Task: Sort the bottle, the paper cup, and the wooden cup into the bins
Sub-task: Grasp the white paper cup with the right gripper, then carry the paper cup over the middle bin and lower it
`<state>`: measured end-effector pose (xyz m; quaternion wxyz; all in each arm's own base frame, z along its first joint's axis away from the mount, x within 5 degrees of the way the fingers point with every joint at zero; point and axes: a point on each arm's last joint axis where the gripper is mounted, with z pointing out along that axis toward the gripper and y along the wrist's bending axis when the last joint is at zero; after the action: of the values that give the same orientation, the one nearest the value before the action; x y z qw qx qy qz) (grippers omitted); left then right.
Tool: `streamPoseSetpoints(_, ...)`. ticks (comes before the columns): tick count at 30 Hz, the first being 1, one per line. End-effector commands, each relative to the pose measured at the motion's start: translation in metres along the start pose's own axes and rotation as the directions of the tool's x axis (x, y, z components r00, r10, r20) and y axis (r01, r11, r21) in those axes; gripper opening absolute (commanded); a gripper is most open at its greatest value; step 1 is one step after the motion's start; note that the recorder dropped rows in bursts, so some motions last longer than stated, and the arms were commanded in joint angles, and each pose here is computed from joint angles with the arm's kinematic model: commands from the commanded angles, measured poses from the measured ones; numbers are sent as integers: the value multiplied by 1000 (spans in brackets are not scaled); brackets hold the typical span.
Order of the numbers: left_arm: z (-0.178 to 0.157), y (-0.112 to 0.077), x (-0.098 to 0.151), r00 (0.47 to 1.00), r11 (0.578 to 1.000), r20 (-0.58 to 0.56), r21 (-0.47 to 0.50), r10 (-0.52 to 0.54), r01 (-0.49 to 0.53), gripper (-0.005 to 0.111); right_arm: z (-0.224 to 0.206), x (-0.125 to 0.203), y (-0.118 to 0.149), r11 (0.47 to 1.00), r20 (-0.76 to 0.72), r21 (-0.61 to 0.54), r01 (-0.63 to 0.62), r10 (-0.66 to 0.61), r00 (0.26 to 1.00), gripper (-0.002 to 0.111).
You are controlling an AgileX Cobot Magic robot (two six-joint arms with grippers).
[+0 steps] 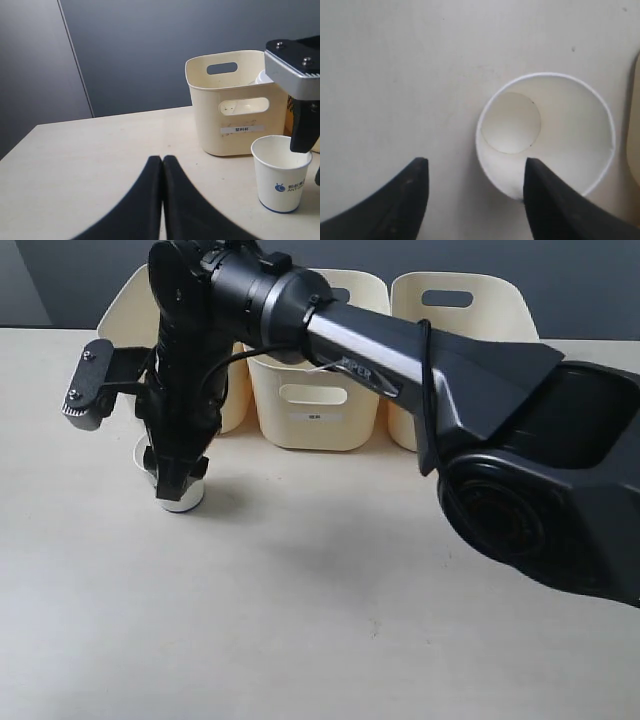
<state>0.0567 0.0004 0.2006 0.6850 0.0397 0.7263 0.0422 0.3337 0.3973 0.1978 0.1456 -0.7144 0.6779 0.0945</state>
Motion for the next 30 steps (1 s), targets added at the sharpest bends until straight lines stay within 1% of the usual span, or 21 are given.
streamPoseSetpoints(1, 0, 0, 0, 1000, 1000, 10, -2, -1, 1, 0, 6, 2, -1, 1000, -14, -6, 20, -20, 1000, 55)
streamPoseSetpoints(6, 0, 0, 0, 1000, 1000, 10, -2, -1, 1, 0, 19, 1, -6, 999, 20, 32, 35, -36, 999, 54)
streamPoseSetpoints(9, 0, 0, 0, 1000, 1000, 10, -2, -1, 1, 0, 34, 4, -7, 999, 8, 27, 37, -37, 999, 54)
streamPoseSetpoints(10, 0, 0, 0, 1000, 1000, 10, -2, -1, 1, 0, 40, 5, -8, 999, 5, 28, 36, -36, 999, 52)
streamPoseSetpoints(11, 0, 0, 0, 1000, 1000, 10, -2, -1, 1, 0, 42, 6, -8, 999, 2, 31, 37, -37, 999, 44)
streamPoseSetpoints(12, 0, 0, 0, 1000, 1000, 10, -2, -1, 1, 0, 42, 6, -9, 999, 1, 37, 39, -39, 999, 22)
streamPoseSetpoints(13, 0, 0, 0, 1000, 1000, 10, -2, -1, 1, 0, 42, 6, -9, 998, -2, 41, 41, -41, 999, 5)
streamPoseSetpoints(14, 0, 0, 0, 1000, 1000, 10, -2, -1, 1, 0, 40, 6, -9, 998, -5, 48, 45, -45, 999, 1)
streamPoseSetpoints(17, 0, 0, 0, 1000, 1000, 10, -2, -1, 1, 0, 36, 6, -11, 996, -11, 67, 55, -55, 998, 0)
streamPoseSetpoints(20, 0, 0, 0, 1000, 1000, 10, -2, -1, 1, 0, 20, 4, -9, 997, -13, 61, 54, -53, 998, -1)
streamPoseSetpoints(30, 0, 0, 0, 1000, 1000, 10, -2, -1, 1, 0, -83, -13, 2, 986, 88, 158, 52, -66, 994, -1)
